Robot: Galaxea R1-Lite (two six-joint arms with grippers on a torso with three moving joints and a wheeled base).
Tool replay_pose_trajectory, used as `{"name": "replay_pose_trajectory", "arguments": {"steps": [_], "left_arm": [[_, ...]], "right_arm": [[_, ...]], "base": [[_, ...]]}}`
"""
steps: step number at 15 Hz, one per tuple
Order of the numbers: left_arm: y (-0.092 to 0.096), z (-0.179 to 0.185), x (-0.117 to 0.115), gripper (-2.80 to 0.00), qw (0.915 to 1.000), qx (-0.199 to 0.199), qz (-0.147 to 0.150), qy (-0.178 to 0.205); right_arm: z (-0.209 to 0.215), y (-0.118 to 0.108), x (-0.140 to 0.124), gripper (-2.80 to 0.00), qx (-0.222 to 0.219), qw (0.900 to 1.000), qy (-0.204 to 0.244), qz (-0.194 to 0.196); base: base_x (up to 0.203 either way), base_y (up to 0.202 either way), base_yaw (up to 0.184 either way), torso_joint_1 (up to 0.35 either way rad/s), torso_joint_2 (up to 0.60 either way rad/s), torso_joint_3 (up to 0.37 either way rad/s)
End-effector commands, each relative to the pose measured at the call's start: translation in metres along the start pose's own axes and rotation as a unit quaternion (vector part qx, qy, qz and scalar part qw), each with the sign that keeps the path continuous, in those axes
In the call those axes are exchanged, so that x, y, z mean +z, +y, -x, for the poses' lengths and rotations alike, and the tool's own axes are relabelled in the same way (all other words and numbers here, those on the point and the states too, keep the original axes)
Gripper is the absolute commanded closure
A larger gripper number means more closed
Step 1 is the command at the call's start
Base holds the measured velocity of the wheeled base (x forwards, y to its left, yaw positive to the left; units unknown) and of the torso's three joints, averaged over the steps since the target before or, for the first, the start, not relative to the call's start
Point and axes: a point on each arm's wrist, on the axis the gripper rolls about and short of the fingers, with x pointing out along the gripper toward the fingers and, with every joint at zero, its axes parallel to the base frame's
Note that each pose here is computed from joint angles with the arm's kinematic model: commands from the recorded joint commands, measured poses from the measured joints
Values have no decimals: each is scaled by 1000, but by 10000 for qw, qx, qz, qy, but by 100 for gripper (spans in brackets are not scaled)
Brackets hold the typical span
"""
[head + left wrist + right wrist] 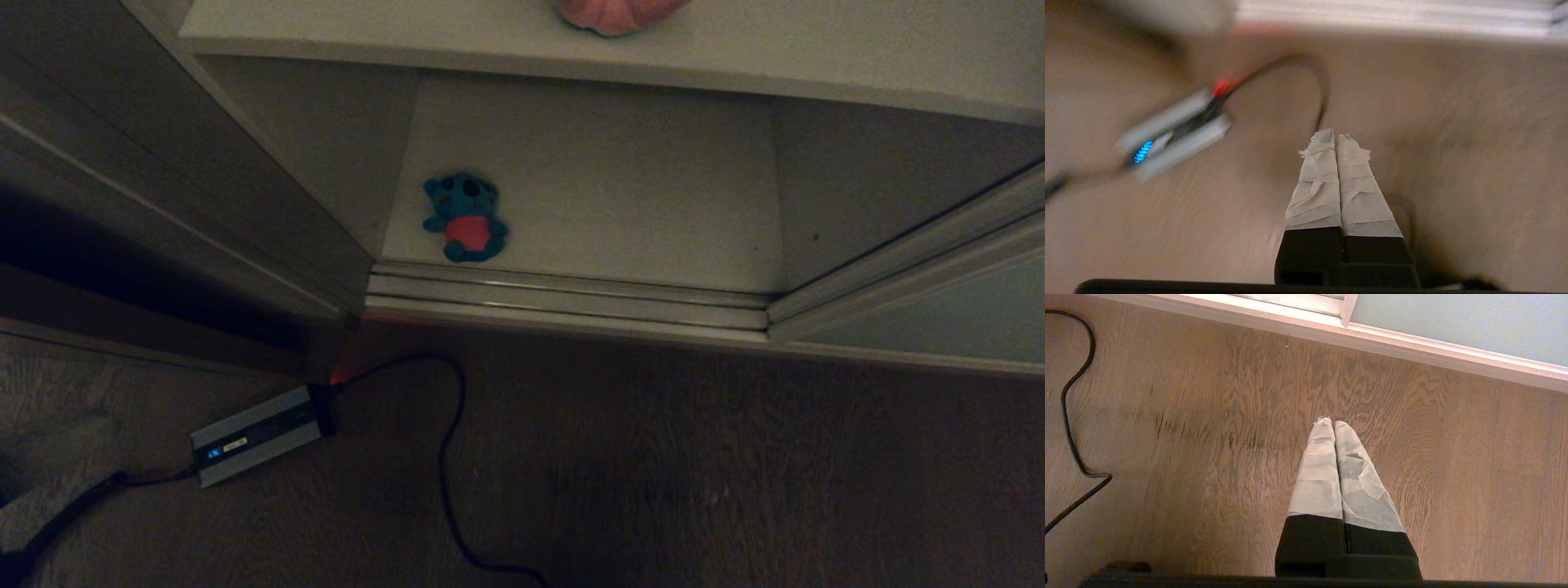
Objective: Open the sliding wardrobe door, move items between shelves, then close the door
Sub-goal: Place the blue doll on the lower shelf
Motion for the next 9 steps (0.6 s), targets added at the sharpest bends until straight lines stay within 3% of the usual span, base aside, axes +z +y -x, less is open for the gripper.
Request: {"name": "replay_pose_trajectory", "arguments": {"steps": [1,4,9], "left_arm": [[5,58,-29,0,9973,535,159,-484],[0,84,-70,0,9934,794,31,-825],[0,76,-149,0,9927,920,-177,-763]], "right_arm": [[0,0,-1,0,6,10000,29,4],[0,0,-1,0,6,10000,21,4],[0,0,-1,0,6,10000,27,4]], "base": [[0,0,0,0,0,0],[0,0,0,0,0,0],[0,0,0,0,0,0]]}}
